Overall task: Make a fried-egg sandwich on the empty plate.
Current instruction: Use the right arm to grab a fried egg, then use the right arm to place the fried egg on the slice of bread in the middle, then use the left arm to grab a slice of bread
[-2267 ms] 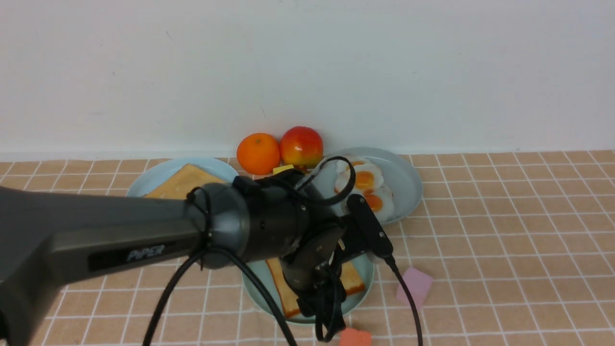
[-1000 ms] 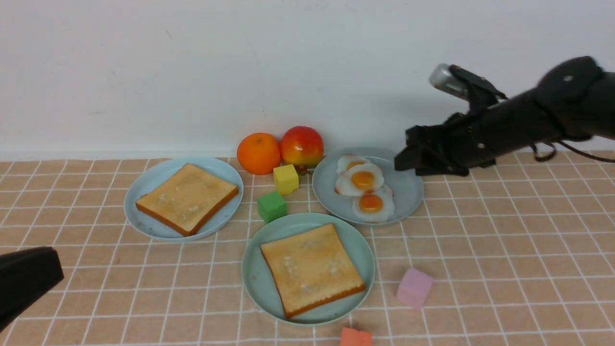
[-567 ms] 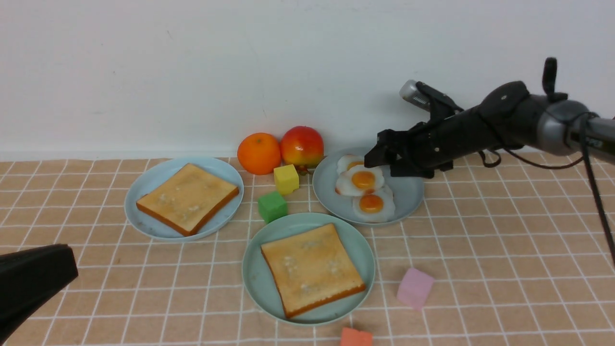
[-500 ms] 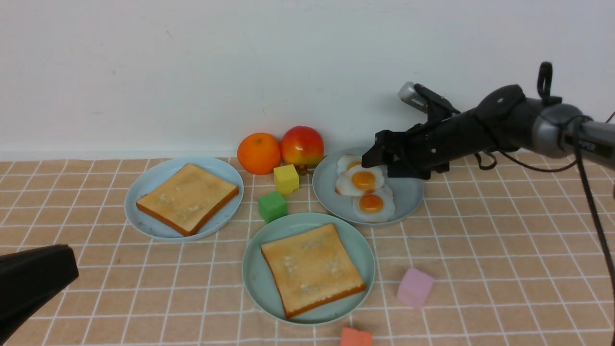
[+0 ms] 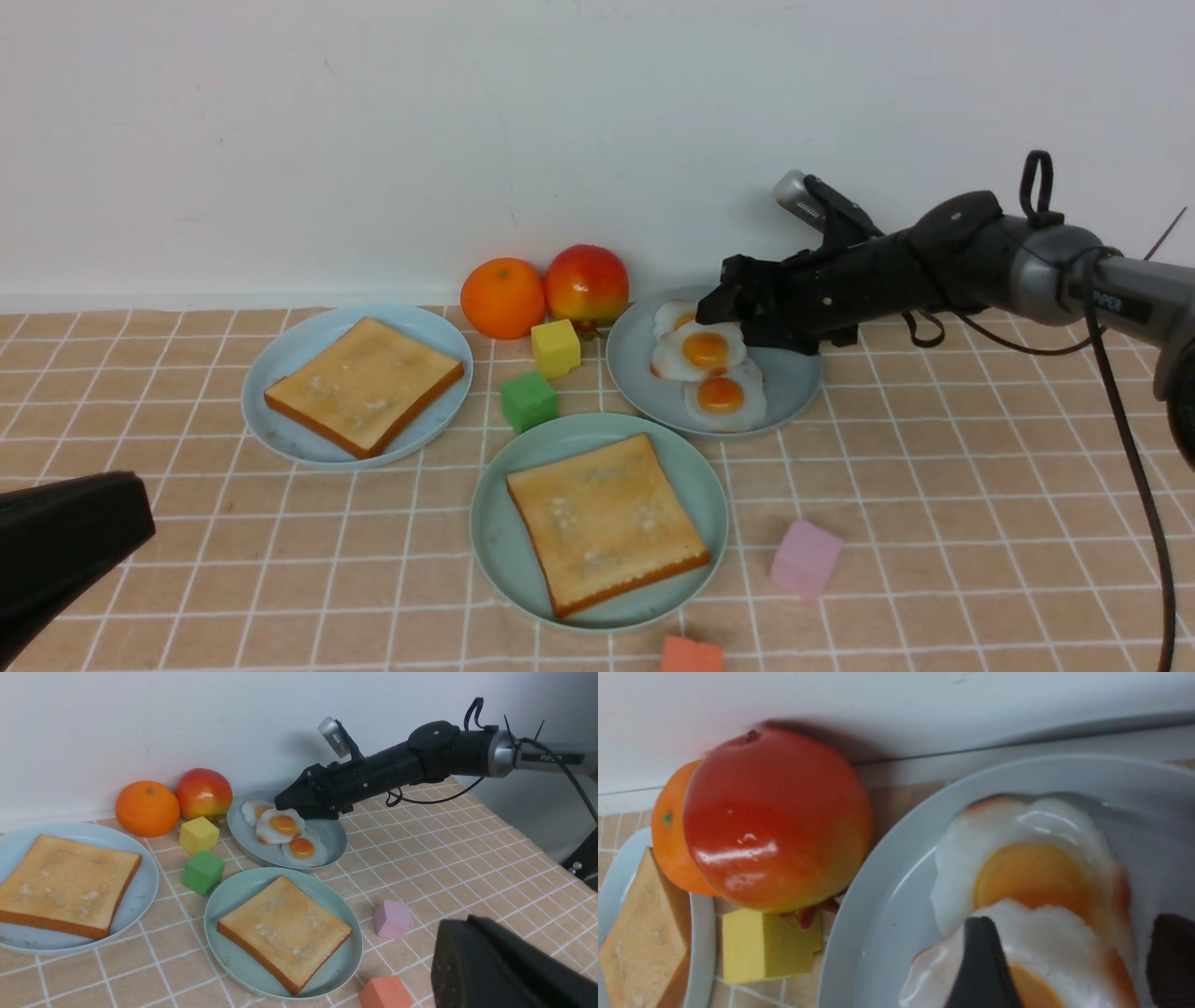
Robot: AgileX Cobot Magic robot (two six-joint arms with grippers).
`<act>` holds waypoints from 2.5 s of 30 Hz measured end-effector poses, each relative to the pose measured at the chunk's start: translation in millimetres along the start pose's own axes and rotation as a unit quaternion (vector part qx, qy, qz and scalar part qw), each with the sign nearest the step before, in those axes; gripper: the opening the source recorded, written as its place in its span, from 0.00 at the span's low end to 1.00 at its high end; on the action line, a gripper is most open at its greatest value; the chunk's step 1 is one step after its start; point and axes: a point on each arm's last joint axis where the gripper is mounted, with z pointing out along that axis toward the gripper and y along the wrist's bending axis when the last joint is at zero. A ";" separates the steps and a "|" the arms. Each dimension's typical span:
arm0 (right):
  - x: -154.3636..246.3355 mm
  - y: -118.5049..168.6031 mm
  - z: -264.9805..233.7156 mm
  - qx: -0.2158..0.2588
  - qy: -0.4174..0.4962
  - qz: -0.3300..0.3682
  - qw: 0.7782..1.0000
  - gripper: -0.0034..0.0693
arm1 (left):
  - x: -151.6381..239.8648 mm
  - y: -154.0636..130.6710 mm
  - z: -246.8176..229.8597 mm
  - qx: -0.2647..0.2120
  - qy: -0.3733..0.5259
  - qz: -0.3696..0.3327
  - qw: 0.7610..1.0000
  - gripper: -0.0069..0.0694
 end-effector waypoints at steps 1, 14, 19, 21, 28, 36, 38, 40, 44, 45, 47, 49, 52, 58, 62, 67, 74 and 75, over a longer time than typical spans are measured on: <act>0.2 -0.3 0.4 0.000 0.000 -0.001 1.000 0.66 | 0.0 0.0 0.0 0.000 0.000 0.000 1.000 0.07; -0.3 3.9 0.7 -0.025 -0.003 0.026 0.999 0.19 | 0.4 0.1 0.1 -0.001 0.001 0.000 1.000 0.07; -6.6 18.4 -13.9 -0.038 -0.004 0.012 0.999 0.16 | 4.9 3.6 -0.1 -0.019 0.026 0.001 0.999 0.07; -8.4 23.5 -19.5 -0.040 -0.002 0.002 0.999 0.15 | 6.3 4.6 -0.2 -0.025 0.034 0.001 0.999 0.08; -14.1 71.3 -88.4 -0.069 0.038 -0.078 0.994 0.15 | 11.4 8.3 -1.0 -0.046 0.062 0.001 0.997 0.08; 78.4 127.6 -126.3 -0.107 0.103 -0.123 0.981 0.15 | 12.9 9.5 -1.0 -0.053 0.070 0.001 0.996 0.09; 103.0 132.3 -117.1 -0.123 0.094 -0.114 0.981 0.15 | 12.8 9.6 -1.0 -0.053 0.070 0.003 0.996 0.09; 111.6 132.5 -110.1 -0.128 0.089 -0.104 0.982 0.15 | 12.8 9.6 -1.0 -0.053 0.070 0.003 0.996 0.09; 121.7 129.3 -88.3 -0.136 0.079 -0.062 0.986 0.15 | 13.2 10.0 -1.1 -0.055 0.072 0.004 0.996 0.09; 122.2 128.8 -86.1 -0.137 0.078 -0.056 0.986 0.15 | 13.2 10.0 -1.1 -0.055 0.073 0.004 0.996 0.09; 126.0 120.4 -73.1 -0.129 0.081 -0.036 0.988 0.15 | 13.4 10.3 -1.2 -0.057 0.073 0.004 0.996 0.10; 127.9 114.5 -66.7 -0.118 0.082 -0.031 0.989 0.15 | 13.7 10.5 -1.2 -0.057 0.076 0.008 0.995 0.10; 133.4 103.3 -54.3 -0.101 0.092 -0.016 0.991 0.15 | 14.3 10.9 -1.4 -0.059 0.079 0.013 0.995 0.10; 139.5 90.8 -43.8 -0.069 0.106 0.023 0.992 0.26 | 14.4 11.0 -1.4 -0.060 0.080 0.014 0.995 0.10; 138.5 86.9 -46.8 -0.042 0.108 -0.006 0.993 0.59 | 14.4 11.0 -1.4 -0.060 0.080 0.014 0.995 0.11; 124.9 88.4 -68.4 -0.037 0.102 -0.050 0.993 0.78 | 14.8 10.3 -1.4 -0.056 0.081 0.004 0.995 0.12; 107.8 121.6 -173.3 -0.008 0.143 -0.132 0.981 0.58 | 32.0 6.8 29.3 -0.083 0.195 -0.020 0.977 0.12; 109.5 124.8 -187.7 0.009 0.153 -0.151 0.977 0.53 | 36.3 6.0 39.8 -0.089 0.219 -0.011 0.971 0.11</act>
